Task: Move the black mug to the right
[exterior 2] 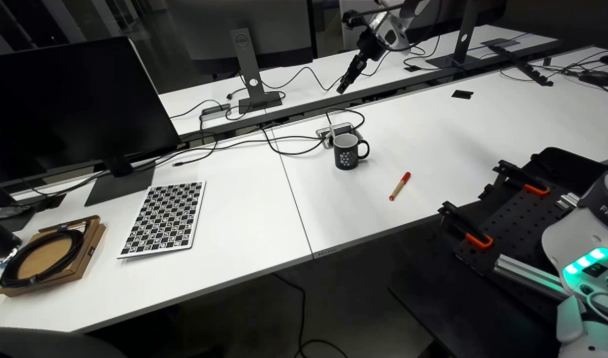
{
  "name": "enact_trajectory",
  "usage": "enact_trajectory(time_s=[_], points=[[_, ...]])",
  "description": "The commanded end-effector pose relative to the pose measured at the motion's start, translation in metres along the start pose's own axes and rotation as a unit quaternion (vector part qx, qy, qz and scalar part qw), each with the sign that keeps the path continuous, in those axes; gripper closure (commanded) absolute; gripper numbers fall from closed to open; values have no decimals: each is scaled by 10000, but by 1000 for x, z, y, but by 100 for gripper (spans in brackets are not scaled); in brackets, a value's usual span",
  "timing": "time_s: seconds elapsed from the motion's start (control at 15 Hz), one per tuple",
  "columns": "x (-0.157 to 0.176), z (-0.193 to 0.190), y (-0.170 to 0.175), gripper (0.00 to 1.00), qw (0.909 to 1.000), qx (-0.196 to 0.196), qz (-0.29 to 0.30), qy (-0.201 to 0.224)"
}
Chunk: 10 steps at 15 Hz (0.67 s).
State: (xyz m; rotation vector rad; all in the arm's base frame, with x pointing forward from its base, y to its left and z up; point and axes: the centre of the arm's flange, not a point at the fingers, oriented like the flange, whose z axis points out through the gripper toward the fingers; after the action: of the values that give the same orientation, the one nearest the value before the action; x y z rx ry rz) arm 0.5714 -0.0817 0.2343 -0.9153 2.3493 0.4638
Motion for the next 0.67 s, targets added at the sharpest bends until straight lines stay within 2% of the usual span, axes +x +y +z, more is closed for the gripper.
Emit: enact_trajectory(time_s=[0.0, 0.2, 0.33, 0.6], points=[[-7, 7, 4, 0, 9950, 94, -811, 573], [-12, 21, 10, 0, 9845, 269, -1394, 1035], [-11, 33, 13, 0, 9737, 370, -1780, 1371], [3, 54, 18, 0, 9432, 407, -2522, 2124]])
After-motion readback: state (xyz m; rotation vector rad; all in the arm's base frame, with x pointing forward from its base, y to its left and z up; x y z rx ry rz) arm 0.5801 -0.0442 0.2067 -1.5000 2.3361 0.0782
